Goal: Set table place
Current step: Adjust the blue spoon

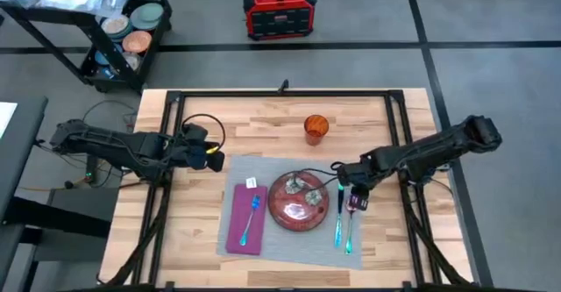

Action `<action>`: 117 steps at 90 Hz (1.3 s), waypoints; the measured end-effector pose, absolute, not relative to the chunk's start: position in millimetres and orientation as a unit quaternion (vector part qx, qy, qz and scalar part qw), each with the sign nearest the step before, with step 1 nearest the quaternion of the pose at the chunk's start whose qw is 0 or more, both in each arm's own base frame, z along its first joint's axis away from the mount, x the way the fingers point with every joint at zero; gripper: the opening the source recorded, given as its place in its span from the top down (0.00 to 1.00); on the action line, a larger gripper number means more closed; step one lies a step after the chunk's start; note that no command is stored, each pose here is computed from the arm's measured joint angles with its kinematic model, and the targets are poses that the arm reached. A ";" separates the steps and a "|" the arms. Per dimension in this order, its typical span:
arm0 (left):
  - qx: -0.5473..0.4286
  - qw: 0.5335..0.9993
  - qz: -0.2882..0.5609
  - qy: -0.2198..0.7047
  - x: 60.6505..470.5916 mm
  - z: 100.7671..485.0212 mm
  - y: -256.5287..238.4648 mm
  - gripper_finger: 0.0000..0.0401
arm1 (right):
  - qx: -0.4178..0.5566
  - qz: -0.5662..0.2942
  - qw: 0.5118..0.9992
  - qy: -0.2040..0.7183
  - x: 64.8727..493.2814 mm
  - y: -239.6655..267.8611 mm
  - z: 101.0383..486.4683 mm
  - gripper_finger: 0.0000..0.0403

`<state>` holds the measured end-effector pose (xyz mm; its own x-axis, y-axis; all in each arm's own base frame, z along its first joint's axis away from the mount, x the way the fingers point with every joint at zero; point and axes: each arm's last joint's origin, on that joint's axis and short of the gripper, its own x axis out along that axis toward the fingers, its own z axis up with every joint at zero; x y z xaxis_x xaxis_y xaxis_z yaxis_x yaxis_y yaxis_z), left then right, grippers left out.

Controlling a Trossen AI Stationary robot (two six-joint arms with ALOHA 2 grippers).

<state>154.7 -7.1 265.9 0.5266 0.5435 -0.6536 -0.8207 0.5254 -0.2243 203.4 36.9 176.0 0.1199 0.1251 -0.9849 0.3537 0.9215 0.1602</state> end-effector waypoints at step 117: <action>-0.262 0.833 0.409 0.264 154.6 265.8 -7.0 1.00 | 0.188 -0.018 0.740 0.645 200.5 31.9 155.7 0.71</action>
<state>154.6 -7.0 265.8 0.5254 0.5437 -0.6545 -0.8203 0.5280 -0.2199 200.5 31.9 155.7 0.1667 0.2162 -0.9620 0.2685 0.9288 0.2552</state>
